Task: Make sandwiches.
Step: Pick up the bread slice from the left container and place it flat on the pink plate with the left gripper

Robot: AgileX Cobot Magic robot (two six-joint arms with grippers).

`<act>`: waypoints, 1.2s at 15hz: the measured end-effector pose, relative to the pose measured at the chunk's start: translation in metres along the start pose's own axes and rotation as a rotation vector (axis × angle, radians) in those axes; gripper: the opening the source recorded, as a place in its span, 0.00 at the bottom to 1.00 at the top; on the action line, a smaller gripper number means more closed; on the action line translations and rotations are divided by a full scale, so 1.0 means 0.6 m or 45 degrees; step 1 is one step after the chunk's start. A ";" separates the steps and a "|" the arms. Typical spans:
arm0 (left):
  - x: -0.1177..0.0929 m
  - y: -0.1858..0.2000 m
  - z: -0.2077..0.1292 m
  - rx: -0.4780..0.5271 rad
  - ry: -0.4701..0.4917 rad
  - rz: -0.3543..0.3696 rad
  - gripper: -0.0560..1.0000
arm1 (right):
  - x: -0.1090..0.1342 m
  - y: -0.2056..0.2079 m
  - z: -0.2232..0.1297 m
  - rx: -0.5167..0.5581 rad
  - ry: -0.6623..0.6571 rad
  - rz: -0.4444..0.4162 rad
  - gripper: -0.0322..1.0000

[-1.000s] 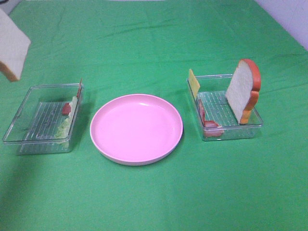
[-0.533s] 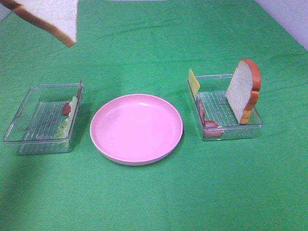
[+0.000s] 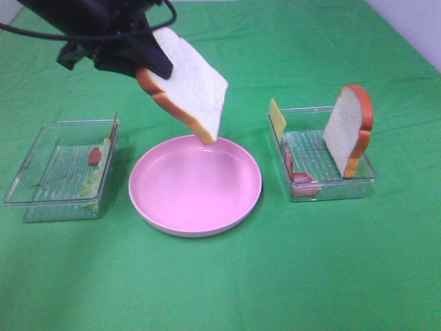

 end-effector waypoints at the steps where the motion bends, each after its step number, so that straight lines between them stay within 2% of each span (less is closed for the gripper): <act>1: 0.010 -0.029 -0.005 0.041 0.013 0.019 0.25 | 0.000 0.000 0.000 0.000 0.000 0.000 0.78; 7: 0.059 -0.173 -0.023 0.117 0.109 0.081 0.25 | 0.000 0.000 0.000 0.000 0.000 0.000 0.78; 10: 0.068 -0.191 -0.024 0.114 0.140 0.096 0.25 | 0.000 0.000 0.000 0.000 0.000 0.000 0.78; 14: 0.073 -0.196 -0.035 0.157 0.257 0.111 0.25 | 0.000 0.000 0.000 0.000 0.000 0.000 0.78; 16: 0.078 -0.193 -0.051 0.228 0.243 0.136 0.25 | 0.000 0.000 0.000 0.000 0.000 0.000 0.78; 18: 0.083 -0.193 -0.052 0.232 0.223 0.159 0.25 | 0.000 0.000 0.000 0.000 0.000 0.000 0.78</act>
Point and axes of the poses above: a point on each arm's last joint axis where the gripper is mounted, y pointing back along that axis away from the gripper, x along the wrist's bending axis when the last joint is at zero, z = x × y, the point moved 8 cm from there along -y, pointing out along that axis toward the gripper, and after that the axes turned 14 degrees about y, right-handed, at the moved point
